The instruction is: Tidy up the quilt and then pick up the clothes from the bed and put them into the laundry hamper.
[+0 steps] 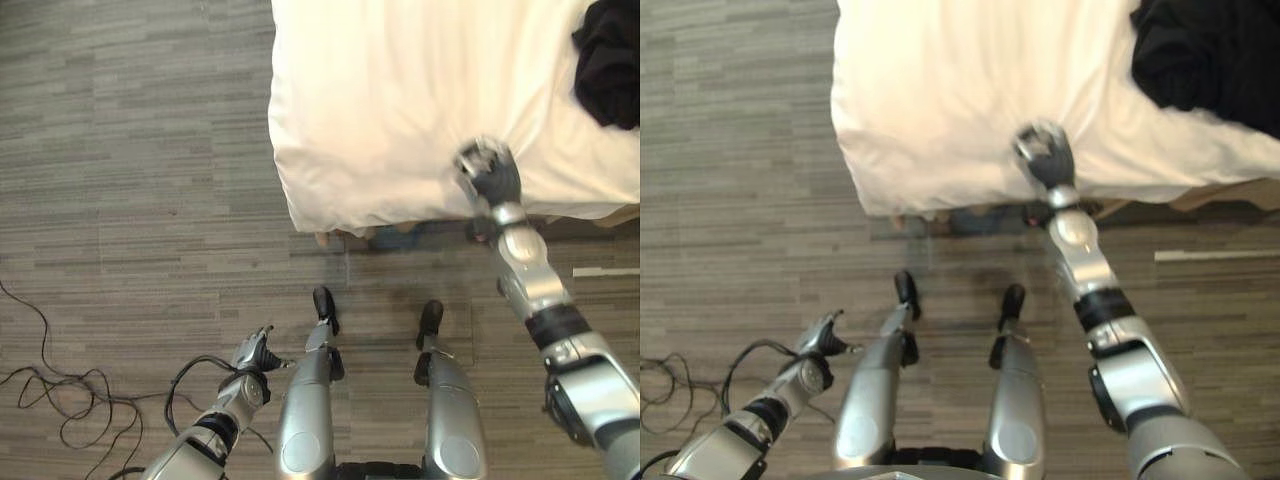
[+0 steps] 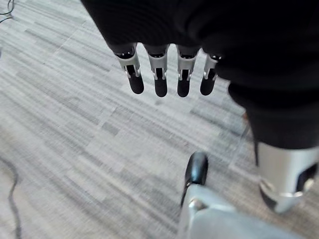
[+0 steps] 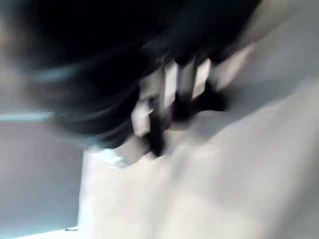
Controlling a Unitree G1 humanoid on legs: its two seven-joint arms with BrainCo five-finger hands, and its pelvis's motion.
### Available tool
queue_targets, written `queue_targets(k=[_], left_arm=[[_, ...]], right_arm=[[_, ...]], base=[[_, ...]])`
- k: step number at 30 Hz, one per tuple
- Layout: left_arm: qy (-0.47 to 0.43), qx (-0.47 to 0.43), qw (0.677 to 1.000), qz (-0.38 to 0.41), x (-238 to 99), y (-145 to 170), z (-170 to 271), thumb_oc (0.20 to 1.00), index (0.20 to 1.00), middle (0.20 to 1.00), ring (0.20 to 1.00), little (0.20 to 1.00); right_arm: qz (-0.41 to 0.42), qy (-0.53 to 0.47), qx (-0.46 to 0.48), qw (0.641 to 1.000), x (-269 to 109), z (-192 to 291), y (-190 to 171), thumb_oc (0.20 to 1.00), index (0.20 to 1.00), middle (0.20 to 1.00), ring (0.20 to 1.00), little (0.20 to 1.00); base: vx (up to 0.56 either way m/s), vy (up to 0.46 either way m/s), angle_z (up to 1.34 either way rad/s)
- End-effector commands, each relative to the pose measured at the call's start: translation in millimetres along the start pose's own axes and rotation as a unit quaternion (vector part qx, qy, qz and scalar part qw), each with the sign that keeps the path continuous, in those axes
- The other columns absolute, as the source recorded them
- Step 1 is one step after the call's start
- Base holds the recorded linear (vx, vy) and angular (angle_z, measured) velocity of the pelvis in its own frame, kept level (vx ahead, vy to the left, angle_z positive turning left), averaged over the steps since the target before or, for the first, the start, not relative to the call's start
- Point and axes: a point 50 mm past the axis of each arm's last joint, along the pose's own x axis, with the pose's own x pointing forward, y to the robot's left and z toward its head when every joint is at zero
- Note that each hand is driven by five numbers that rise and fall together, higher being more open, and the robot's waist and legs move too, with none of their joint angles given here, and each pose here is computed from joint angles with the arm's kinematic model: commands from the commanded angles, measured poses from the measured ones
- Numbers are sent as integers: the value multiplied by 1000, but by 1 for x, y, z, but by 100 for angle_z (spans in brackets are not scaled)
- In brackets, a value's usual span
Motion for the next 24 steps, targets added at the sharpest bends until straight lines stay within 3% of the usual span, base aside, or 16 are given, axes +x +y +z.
queue_targets(k=[1,2,3,4,5,6,7,8,9,10,13,17,24], left_arm=[[38,19,999,-14,-7,-9,-22,1000,1000,1000,1000,1000],[44,29,998,-29,-10,-15,-26,1000,1000,1000,1000,1000],[44,29,998,-30,-10,-15,-26,1000,1000,1000,1000,1000],[49,48,996,-51,-12,-20,-30,1000,1000,1000,1000,1000],[49,48,996,-52,-13,-21,-30,1000,1000,1000,1000,1000],[62,58,994,-68,-16,-25,-38,1000,1000,1000,1000,1000],[62,58,994,-68,-16,-25,-39,1000,1000,1000,1000,1000],[74,55,993,-76,-20,-27,-46,1000,1000,1000,1000,1000],[74,55,993,-76,-19,-27,-46,1000,1000,1000,1000,1000],[84,44,992,-79,-22,-29,-51,1000,1000,1000,1000,1000],[107,27,990,-92,-28,-38,-60,1000,1000,1000,1000,1000],[123,-14,985,-120,-38,-61,-59,1000,1000,1000,1000,1000],[84,-63,988,-112,-31,-68,-32,1000,1000,1000,1000,1000]], right_arm=[[-123,144,6,982,-59,-66,-58,200,200,200,200,200],[-161,213,12,964,-100,-96,-76,200,200,200,200,200],[-161,213,12,964,-101,-96,-76,200,200,200,200,200],[-182,287,2,940,-149,-122,-90,200,200,200,200,200],[-182,288,2,940,-149,-122,-90,200,200,200,200,200],[-188,345,-6,919,-187,-139,-94,200,200,200,200,200],[-188,346,-6,919,-187,-139,-94,200,200,200,200,200],[-180,400,-23,898,-213,-153,-92,200,200,200,200,200],[-179,400,-22,899,-213,-153,-92,200,200,200,200,200],[-146,459,-45,875,-235,-167,-85,1000,1000,1000,1000,1000],[-108,495,-65,860,-249,-176,-74,1000,1000,1000,1000,1000],[-29,579,-107,808,-283,-194,-52,1000,1000,1000,1000,1000],[74,615,-216,755,-293,-202,-47,1000,1000,1000,1000,1000]], base=[[142,139,-7],[142,140,-7],[224,212,-22],[111,108,-36],[221,195,-60],[81,91,-59],[110,154,-66],[0,66,-61],[56,156,-117],[45,88,-122],[21,23,-219],[114,-201,-162],[157,-61,-171]])
